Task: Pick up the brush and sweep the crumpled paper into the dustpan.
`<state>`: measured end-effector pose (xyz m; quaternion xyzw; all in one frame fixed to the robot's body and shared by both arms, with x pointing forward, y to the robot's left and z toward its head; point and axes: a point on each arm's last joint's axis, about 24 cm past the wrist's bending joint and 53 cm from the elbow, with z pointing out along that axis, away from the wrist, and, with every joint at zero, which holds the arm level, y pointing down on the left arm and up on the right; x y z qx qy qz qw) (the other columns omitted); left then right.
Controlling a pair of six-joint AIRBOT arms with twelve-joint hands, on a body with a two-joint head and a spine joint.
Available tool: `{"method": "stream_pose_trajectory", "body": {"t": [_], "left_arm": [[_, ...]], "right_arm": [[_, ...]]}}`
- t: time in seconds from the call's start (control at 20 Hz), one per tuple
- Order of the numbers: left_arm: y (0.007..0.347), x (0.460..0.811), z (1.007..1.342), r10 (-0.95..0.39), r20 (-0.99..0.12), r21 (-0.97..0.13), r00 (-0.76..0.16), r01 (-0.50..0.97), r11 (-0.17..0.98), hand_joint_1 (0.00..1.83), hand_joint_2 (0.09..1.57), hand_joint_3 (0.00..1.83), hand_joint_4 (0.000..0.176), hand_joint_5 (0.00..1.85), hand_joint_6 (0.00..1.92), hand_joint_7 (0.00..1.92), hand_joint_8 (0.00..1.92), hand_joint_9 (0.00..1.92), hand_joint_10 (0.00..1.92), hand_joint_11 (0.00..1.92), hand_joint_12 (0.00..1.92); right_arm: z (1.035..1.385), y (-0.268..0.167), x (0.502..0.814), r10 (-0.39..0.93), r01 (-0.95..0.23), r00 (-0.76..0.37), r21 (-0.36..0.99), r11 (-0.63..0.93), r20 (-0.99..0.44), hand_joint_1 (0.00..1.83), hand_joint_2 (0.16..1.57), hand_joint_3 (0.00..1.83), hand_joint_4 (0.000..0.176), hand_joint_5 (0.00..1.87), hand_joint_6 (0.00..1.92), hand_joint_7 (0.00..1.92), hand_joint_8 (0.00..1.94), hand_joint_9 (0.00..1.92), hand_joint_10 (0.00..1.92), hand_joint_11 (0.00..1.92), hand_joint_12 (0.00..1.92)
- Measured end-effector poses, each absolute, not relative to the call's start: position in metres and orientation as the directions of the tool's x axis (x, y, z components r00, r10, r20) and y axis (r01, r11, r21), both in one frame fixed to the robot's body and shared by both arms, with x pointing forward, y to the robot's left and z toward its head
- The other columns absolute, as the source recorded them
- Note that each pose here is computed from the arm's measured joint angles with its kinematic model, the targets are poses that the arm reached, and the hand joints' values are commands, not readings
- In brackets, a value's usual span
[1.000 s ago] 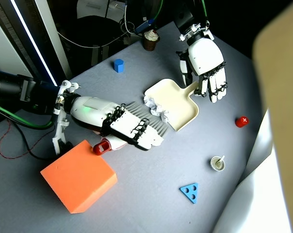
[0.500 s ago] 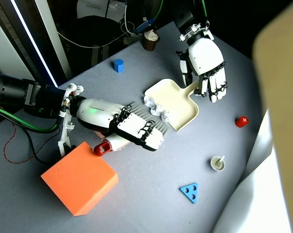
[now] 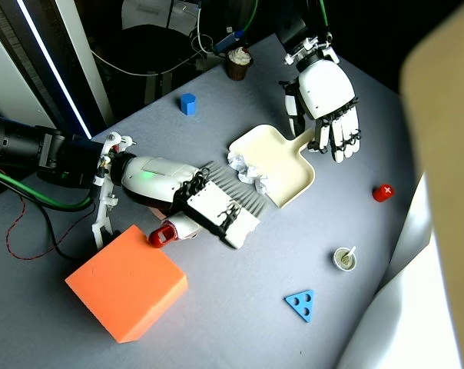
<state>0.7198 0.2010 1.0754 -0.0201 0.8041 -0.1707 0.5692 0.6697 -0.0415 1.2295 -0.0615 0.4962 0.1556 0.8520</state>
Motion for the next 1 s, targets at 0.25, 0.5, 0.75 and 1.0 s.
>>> {"method": "stream_pose_trajectory", "body": {"t": [0.25,0.5,0.75,1.0], "left_arm": [[0.201,0.72,1.075,-0.229,-0.907,-0.299,-0.353,0.16,0.941,1.09,1.13,0.0,0.0,0.96,1.02,0.45,0.01,0.4,0.0,0.38,0.02],[0.201,0.72,1.075,-0.23,-0.906,-0.301,-0.355,0.159,0.94,1.09,1.15,0.0,0.0,0.92,1.07,0.43,0.0,0.39,0.0,0.37,0.01],[0.2,0.721,1.077,-0.236,-0.906,-0.306,-0.352,0.158,0.939,1.09,1.15,0.0,0.0,0.93,1.06,0.44,0.0,0.39,0.01,0.38,0.02],[0.2,0.722,1.08,-0.235,-0.908,-0.304,-0.347,0.159,0.939,1.11,1.14,0.0,0.0,0.94,1.04,0.43,0.0,0.4,0.0,0.39,0.02]], "right_arm": [[1.233,-0.042,0.668,0.195,-0.335,0.468,0.031,0.942,-0.862,1.49,1.14,0.0,0.0,0.93,1.92,0.99,1.94,1.23,1.92,1.32,1.92],[1.238,-0.045,0.664,0.15,-0.329,0.487,-0.022,0.944,-0.86,1.5,1.17,0.0,0.0,0.96,1.92,1.02,1.94,1.35,1.92,1.45,1.92],[1.243,-0.053,0.662,0.075,-0.313,0.484,-0.092,0.945,-0.872,1.54,1.21,0.0,0.137,0.9,1.92,0.97,1.94,1.27,1.92,1.43,1.92],[1.287,-0.062,0.674,0.089,-0.244,0.426,-0.02,0.97,-0.901,1.53,1.2,0.0,0.17,0.87,1.92,0.97,1.94,1.24,1.92,1.39,1.92]]}}
